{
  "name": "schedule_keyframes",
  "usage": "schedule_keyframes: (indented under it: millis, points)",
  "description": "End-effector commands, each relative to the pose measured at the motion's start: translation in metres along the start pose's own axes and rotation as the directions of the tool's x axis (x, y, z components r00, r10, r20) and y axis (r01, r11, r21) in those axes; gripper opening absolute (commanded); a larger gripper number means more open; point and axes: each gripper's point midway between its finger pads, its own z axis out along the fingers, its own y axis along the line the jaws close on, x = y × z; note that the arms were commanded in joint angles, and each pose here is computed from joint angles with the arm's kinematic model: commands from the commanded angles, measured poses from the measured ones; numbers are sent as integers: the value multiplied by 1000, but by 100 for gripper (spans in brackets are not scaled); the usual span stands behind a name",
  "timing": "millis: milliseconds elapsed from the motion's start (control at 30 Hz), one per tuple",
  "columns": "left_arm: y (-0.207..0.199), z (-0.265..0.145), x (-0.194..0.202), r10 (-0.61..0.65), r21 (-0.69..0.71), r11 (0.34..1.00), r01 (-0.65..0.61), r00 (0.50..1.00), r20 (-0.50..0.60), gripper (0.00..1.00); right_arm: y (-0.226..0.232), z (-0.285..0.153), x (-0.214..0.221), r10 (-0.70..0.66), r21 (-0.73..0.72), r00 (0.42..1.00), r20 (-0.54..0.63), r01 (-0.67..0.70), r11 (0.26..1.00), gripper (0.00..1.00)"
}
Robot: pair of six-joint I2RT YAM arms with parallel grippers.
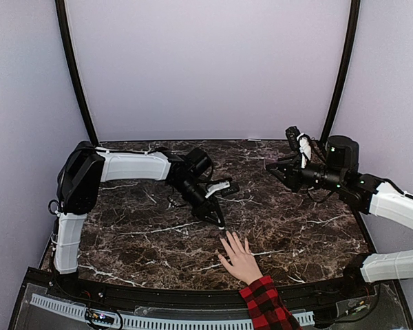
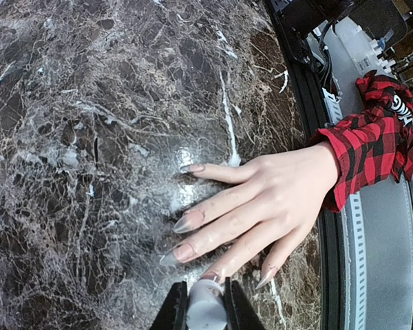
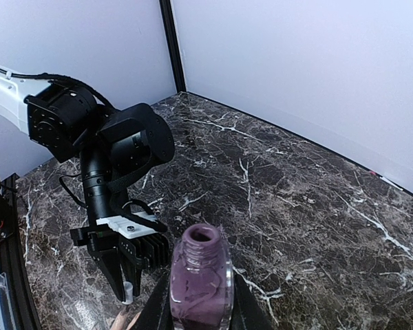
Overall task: Paint the nails
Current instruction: Paint the nail with the hand.
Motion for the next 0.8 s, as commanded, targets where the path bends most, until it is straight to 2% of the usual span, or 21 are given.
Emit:
schedule_keyframes:
  millis: [0,767]
  points:
    - [-8,-1,-3,18,21,1000,-18,1000,-9,0,-3,-4,-13,-21,18,998,57,20,1000,0]
    - [-8,2,1,11,29,1000,-11,1000,-21,0,-3,-4,-13,-21,17,998,57,20,1000,0]
